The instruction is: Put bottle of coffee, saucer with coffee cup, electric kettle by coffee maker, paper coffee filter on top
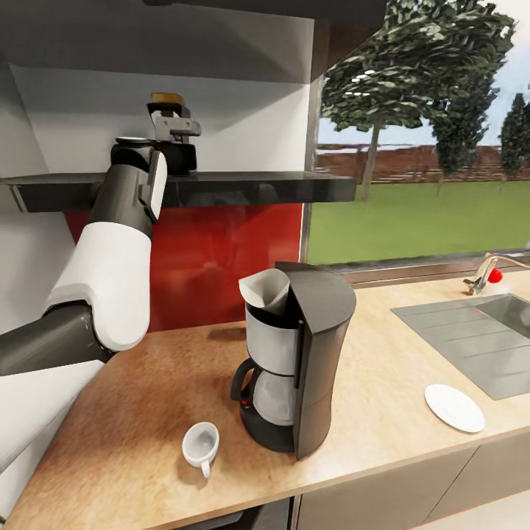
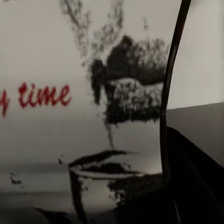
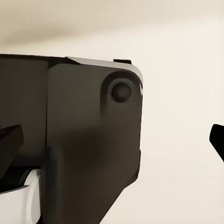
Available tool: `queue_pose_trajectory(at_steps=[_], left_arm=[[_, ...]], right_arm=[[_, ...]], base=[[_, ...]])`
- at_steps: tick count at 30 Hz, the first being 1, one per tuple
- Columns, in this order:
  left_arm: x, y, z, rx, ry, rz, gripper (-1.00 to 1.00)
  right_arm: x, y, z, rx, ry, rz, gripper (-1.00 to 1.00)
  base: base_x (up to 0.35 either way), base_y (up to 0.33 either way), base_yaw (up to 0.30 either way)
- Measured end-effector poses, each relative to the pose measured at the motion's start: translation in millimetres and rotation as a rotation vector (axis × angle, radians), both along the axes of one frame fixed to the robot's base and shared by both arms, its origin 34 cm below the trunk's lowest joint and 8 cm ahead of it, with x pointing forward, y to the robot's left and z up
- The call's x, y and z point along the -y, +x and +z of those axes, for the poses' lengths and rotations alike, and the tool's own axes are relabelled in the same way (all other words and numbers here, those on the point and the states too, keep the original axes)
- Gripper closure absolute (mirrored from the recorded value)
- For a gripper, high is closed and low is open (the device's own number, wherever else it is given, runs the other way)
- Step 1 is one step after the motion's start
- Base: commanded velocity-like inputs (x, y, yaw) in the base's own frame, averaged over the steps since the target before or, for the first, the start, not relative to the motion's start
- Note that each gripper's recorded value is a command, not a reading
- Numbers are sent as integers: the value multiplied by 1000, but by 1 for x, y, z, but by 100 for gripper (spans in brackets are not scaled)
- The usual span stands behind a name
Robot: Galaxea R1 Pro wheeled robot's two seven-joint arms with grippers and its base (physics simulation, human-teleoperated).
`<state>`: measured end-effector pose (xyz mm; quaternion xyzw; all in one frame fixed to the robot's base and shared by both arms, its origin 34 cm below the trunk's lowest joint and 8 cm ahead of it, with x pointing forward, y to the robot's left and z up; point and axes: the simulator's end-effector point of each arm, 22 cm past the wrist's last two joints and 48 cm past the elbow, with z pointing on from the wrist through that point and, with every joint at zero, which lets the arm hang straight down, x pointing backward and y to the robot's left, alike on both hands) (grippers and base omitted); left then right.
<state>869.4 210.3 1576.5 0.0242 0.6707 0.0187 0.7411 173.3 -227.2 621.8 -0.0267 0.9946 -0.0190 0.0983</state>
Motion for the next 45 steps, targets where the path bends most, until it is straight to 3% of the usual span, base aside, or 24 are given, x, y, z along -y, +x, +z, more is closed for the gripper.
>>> queue_pose_trajectory(at_steps=[11,21,45], left_arm=[[0,0,-1,-8,-2,1,100],[5,-2,3,0,35,6,100],[3,-6,11,22,32,12,100]], right_arm=[[0,0,0,0,0,0,-100],[-1,0,0,1,2,0,-100],[-2,1,0,1,3,0,-100]], base=[[0,0,0],[-3,0,0],[-299,0,0]])
